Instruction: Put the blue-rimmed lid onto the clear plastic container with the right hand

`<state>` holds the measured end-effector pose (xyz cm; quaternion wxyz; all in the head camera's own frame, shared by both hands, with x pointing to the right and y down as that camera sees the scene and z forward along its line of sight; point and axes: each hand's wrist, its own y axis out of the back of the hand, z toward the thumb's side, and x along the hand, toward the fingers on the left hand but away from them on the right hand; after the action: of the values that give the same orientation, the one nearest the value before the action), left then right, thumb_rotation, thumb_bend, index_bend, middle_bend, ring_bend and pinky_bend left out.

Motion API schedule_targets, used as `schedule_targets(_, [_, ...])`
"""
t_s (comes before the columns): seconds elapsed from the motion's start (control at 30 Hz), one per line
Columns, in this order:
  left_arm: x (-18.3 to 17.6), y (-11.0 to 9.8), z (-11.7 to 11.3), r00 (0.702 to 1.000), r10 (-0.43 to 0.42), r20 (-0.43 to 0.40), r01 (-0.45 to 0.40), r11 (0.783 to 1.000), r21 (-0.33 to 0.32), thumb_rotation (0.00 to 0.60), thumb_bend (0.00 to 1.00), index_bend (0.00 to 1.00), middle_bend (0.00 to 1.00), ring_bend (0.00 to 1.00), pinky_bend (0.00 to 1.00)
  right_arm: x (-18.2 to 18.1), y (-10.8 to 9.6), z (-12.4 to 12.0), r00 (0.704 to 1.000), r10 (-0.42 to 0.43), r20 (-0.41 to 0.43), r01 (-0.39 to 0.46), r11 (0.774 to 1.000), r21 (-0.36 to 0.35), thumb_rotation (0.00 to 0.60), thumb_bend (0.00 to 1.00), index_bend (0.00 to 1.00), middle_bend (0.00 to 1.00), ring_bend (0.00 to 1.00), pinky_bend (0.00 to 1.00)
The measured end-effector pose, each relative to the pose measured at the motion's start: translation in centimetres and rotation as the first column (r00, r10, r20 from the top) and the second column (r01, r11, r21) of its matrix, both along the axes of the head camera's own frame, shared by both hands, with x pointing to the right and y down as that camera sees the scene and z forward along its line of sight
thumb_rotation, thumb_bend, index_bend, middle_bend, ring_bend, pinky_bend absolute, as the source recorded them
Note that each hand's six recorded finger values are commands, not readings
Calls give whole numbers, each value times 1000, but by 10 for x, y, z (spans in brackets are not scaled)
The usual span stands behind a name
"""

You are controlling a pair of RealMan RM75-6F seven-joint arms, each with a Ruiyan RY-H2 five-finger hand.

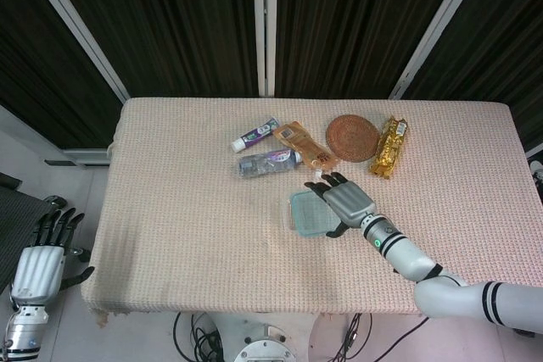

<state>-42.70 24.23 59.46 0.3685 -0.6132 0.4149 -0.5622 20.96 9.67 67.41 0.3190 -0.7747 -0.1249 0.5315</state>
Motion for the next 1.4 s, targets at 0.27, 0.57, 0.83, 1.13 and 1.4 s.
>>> schedule_targets(0.27, [-1,-3,4,1000,8,-13,-8,1000,1,600,0,109,45,0,0,-7,6,0,998,60,-14,-60,998,13,600,225,0,302,0,0])
schedule_targets(0.57, [-3,-3,7,1000,4,-19,-4,1000,-2,600,0,109,45,0,0,-13,12,9,997,78,-10,-78,997,5,600,224,0,299,0,0])
schedule_targets(0.83, [-4,-3,8,1000,3,-20,-3,1000,-3,600,0,110,45,0,0,-16,8,13,996,91,1,-91,996,1,600,223,0,298,0,0])
schedule_targets(1.13, [-4,-5,9,1000,4,-20,-4,1000,-6,600,0,110,45,0,0,-17,4,10,994,105,8,-105,994,15,600,224,0,298,0,0])
schedule_targets(1.4, [-5,-5,10,1000,4,-22,-4,1000,-8,600,0,109,45,0,0,-19,6,13,992,122,13,-122,993,2,600,222,0,299,0,0])
